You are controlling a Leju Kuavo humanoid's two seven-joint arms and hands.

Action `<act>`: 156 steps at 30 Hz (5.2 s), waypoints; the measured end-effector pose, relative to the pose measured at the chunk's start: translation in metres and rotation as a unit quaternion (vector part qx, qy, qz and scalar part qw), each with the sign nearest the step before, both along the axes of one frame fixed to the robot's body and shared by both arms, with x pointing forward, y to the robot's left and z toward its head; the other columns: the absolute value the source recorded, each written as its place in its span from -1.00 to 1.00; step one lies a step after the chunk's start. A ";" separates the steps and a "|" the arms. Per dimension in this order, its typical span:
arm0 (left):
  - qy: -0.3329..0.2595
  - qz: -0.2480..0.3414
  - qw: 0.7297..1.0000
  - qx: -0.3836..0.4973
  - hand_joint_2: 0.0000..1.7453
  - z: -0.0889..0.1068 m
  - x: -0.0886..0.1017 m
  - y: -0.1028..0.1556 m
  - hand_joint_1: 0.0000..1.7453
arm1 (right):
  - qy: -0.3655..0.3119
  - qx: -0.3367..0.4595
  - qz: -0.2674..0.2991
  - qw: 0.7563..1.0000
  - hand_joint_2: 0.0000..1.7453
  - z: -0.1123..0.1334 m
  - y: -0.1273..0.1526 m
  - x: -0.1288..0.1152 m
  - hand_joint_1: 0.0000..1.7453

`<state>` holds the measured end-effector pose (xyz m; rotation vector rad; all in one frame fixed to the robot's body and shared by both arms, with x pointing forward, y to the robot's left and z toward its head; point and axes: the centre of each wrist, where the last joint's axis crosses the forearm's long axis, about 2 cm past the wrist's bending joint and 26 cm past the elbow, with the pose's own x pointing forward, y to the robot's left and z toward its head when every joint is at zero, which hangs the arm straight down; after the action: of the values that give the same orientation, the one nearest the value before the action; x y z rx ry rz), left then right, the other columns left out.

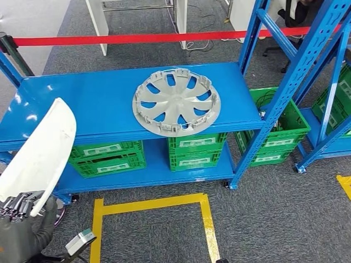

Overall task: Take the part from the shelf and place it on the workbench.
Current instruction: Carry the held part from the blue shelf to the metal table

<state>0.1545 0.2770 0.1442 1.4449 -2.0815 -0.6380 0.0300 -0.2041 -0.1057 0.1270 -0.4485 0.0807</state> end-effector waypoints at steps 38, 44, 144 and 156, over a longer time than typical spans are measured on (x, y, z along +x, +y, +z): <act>0.026 0.030 0.999 -0.020 1.00 -0.006 -0.012 0.014 1.00 | -0.011 0.003 -0.005 1.000 -1.00 0.001 0.008 -0.001 -1.00; 0.026 0.027 0.999 -0.012 1.00 -0.006 -0.013 0.015 1.00 | -0.017 0.000 0.003 1.000 -1.00 0.002 0.009 0.000 -1.00; 0.048 0.005 0.997 -0.060 1.00 -0.014 -0.004 0.011 1.00 | -0.028 -0.011 -0.011 0.999 -1.00 0.001 0.011 -0.011 -1.00; 0.053 0.010 0.996 -0.067 1.00 -0.014 -0.004 0.010 1.00 | -0.029 -0.012 -0.010 0.999 -1.00 0.001 0.010 -0.011 -1.00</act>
<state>0.1507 0.2868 0.1301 1.3277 -1.9865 -0.5447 0.0192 -0.1941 -0.1047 0.0973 -0.5068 0.0702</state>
